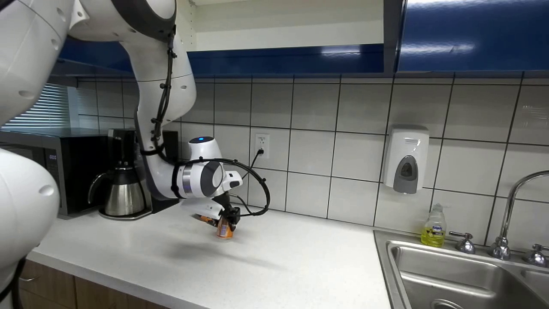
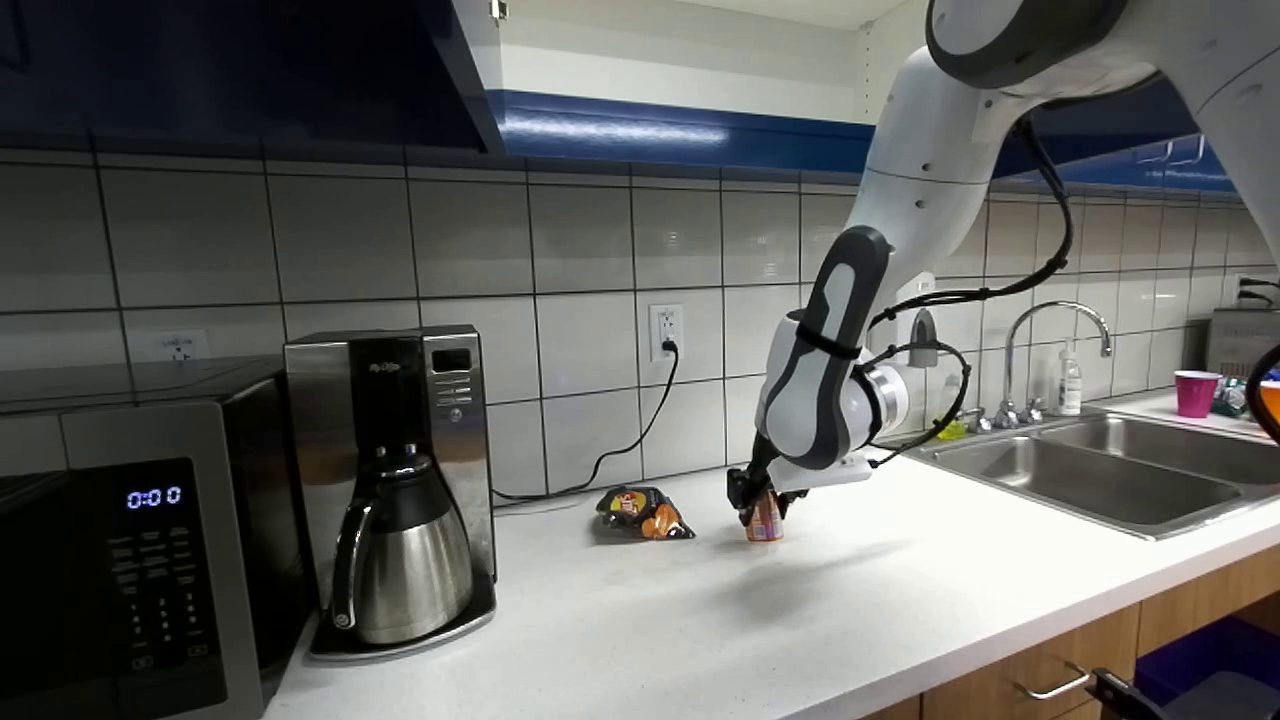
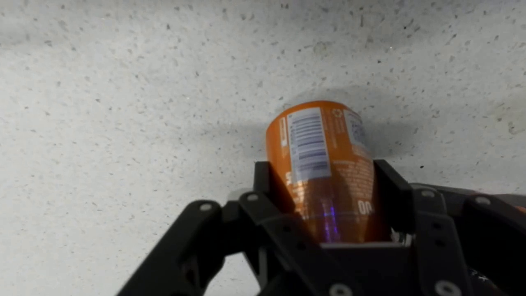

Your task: Remove the can from the cupboard

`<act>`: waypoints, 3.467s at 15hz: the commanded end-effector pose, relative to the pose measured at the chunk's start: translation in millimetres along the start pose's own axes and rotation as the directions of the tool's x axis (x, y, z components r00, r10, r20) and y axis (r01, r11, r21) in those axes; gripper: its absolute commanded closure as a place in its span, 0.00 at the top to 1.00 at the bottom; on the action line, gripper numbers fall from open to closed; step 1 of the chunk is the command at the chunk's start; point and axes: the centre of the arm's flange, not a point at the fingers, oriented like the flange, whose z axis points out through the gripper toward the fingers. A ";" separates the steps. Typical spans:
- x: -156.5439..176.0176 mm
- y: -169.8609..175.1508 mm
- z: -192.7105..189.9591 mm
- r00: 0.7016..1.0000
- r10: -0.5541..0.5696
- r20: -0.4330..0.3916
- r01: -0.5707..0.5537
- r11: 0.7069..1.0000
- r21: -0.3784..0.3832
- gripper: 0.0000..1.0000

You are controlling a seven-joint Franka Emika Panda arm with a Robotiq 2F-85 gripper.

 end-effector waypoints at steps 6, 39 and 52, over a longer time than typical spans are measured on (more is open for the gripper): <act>5.4 -14.0 13.3 0.997 0.071 -0.025 -0.072 0.997 -0.005 0.38; -14.1 5.3 -149.3 0.973 -0.085 0.216 0.090 0.996 -0.014 1.00; -13.0 2.9 -152.2 0.971 -0.081 0.225 0.087 0.996 -0.019 1.00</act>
